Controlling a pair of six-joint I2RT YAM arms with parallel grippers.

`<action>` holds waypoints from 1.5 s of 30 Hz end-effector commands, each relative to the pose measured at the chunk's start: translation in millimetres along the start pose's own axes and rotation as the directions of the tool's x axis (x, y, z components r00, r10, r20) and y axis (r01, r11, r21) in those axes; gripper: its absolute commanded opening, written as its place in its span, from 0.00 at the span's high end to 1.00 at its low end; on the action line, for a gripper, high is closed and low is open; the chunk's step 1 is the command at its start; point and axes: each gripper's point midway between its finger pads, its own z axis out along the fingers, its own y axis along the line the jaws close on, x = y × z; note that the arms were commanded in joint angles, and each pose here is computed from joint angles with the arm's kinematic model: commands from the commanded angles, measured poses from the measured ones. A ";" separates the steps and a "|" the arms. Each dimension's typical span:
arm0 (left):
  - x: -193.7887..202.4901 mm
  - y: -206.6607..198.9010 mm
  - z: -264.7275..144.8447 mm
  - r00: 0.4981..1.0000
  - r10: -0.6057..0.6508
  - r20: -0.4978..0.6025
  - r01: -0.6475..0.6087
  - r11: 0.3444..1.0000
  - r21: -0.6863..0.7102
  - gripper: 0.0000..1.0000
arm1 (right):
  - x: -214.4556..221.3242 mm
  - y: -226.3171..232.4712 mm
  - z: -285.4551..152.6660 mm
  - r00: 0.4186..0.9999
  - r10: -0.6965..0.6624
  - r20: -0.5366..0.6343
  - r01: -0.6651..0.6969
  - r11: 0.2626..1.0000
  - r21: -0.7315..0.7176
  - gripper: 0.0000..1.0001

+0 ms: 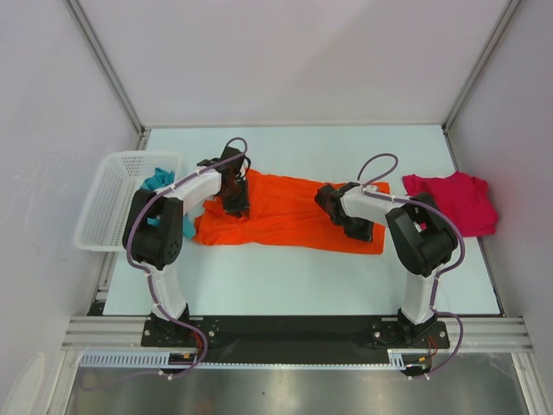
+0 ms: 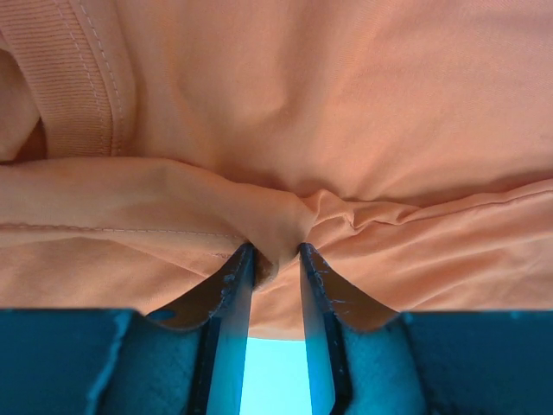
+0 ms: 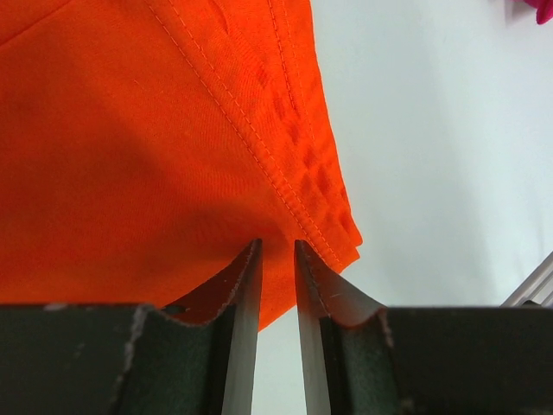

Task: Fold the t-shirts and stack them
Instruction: Fold the flattened tshirt in 1/3 of the way

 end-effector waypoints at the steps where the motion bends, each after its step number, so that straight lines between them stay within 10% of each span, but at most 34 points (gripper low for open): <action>1: -6.2 -3.5 -8.9 0.999 0.008 0.036 -0.009 1.000 0.014 0.68 | -3.1 -0.9 1.9 1.000 0.006 0.019 -0.007 1.000 0.012 0.73; 12: -9.0 -4.1 -20.4 0.998 0.035 0.058 -0.037 0.999 0.018 0.91 | -2.7 2.2 -0.5 1.000 -0.003 0.019 0.002 1.000 0.008 0.75; 31: -91.3 -20.5 2.8 0.993 0.094 0.066 -0.092 0.995 -0.037 0.96 | -1.2 -8.6 -9.3 1.000 -0.011 0.026 0.010 1.000 0.014 0.76; 34: -100.7 -22.0 10.5 0.994 0.105 0.042 -0.103 0.993 -0.049 0.81 | 2.2 -13.1 -9.0 1.000 -0.013 0.022 0.012 1.000 0.018 0.76; 38: -90.6 -15.6 15.8 0.994 0.109 -0.001 -0.109 0.991 -0.073 0.34 | 8.4 -18.2 -7.9 1.000 -0.016 0.013 0.016 1.000 0.021 0.76; 45: -61.4 16.7 -7.1 0.997 0.075 0.025 -0.070 0.985 -0.156 0.23 | 14.1 -16.7 -4.7 0.999 -0.032 0.010 0.032 0.999 0.022 0.76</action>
